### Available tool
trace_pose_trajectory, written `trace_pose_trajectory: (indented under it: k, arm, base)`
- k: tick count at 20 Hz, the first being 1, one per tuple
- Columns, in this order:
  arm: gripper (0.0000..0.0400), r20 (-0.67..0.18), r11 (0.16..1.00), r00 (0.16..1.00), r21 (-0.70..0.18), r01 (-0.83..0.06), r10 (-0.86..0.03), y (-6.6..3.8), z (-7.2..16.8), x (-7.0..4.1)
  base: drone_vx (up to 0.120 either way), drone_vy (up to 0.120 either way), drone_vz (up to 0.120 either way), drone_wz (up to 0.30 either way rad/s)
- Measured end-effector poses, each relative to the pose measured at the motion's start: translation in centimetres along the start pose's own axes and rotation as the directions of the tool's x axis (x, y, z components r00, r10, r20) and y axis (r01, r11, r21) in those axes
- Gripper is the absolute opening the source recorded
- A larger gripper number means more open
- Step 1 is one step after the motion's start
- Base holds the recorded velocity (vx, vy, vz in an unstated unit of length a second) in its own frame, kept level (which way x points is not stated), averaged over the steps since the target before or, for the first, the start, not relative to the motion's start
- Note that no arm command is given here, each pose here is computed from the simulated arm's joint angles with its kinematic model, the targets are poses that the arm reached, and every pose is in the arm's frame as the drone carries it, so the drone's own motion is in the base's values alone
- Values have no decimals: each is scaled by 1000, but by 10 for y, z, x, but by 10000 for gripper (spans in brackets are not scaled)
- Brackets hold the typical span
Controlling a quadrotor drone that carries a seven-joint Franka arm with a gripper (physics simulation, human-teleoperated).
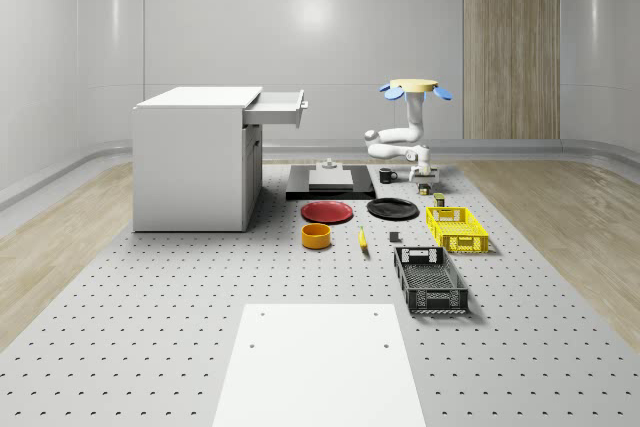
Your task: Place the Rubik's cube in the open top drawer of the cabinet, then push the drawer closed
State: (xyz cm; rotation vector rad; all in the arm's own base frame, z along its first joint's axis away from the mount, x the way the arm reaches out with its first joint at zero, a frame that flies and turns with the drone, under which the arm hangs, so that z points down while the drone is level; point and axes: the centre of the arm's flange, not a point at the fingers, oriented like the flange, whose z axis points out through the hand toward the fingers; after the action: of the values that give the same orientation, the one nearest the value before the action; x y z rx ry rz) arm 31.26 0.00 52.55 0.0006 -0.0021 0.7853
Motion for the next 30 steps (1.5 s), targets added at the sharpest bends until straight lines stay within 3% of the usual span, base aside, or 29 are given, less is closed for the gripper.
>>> trace_pose_trajectory:
  k: [4,9,30]
  arm:
    - [326,0,1000,1000,0,0,0,0,-17,0]
    - [325,0,1000,1000,0,0,0,0,-37,0]
    - [325,0,1000,1000,0,0,0,0,-51,0]
  base:
    - [0,0,0,0]
    - [0,0,120,0]
    - [0,-120,120,0]
